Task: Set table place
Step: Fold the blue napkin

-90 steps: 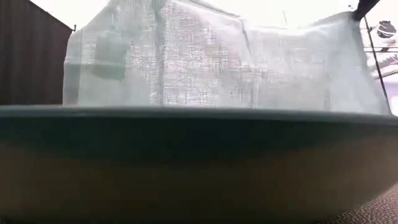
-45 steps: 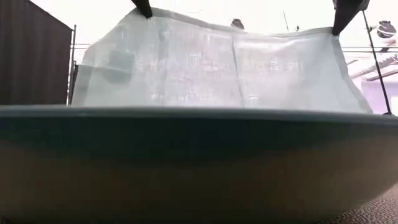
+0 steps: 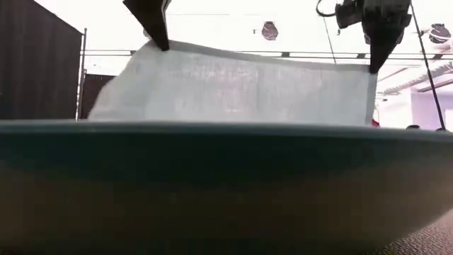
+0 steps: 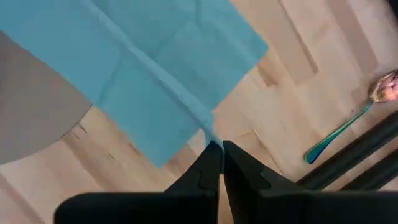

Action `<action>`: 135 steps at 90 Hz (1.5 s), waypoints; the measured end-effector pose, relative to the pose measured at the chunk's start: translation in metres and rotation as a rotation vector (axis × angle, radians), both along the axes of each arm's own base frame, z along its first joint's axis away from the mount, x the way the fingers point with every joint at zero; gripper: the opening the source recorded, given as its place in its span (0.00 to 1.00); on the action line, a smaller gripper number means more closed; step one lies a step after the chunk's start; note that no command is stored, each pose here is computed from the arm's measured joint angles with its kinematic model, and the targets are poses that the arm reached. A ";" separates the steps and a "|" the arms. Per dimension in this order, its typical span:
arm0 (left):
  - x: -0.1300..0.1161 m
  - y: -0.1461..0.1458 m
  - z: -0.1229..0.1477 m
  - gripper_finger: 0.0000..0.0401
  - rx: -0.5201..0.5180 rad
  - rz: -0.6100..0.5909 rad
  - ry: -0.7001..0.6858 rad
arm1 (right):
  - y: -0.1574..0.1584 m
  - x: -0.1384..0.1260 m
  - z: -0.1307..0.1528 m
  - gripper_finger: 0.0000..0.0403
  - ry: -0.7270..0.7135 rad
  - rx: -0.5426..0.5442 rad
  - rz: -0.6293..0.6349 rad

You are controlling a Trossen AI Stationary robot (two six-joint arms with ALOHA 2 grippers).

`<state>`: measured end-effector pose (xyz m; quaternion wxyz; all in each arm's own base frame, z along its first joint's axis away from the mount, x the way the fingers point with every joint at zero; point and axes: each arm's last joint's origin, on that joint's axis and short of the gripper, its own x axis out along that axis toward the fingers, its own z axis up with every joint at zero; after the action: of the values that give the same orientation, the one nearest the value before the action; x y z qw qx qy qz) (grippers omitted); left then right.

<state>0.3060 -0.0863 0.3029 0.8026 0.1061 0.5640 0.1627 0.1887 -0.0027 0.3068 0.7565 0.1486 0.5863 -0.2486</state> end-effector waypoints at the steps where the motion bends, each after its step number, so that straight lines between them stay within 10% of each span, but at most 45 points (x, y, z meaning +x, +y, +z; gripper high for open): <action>1: 0.000 0.000 0.000 0.00 0.000 0.001 0.001 | 0.000 0.000 0.000 0.00 -0.002 -0.001 0.001; 25: 0.003 0.004 0.007 0.00 0.120 -0.008 -0.046 | -0.005 -0.009 0.011 0.00 -0.077 -0.058 0.004; 46: -0.003 -0.015 0.067 0.00 0.196 -0.064 -0.279 | 0.009 -0.034 0.064 0.00 -0.346 -0.088 0.030; 107: -0.075 -0.145 0.147 0.00 0.255 -0.342 -0.808 | 0.162 -0.053 0.136 0.00 -0.724 -0.290 0.371; 135: -0.082 -0.137 0.164 0.00 0.366 -0.332 -0.802 | 0.144 -0.042 0.179 0.00 -0.748 -0.401 0.357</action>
<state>0.2236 -0.2231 0.4670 0.9405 0.2632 0.1467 0.1571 0.1469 0.1416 0.4859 0.9610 -0.0246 0.2299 -0.1520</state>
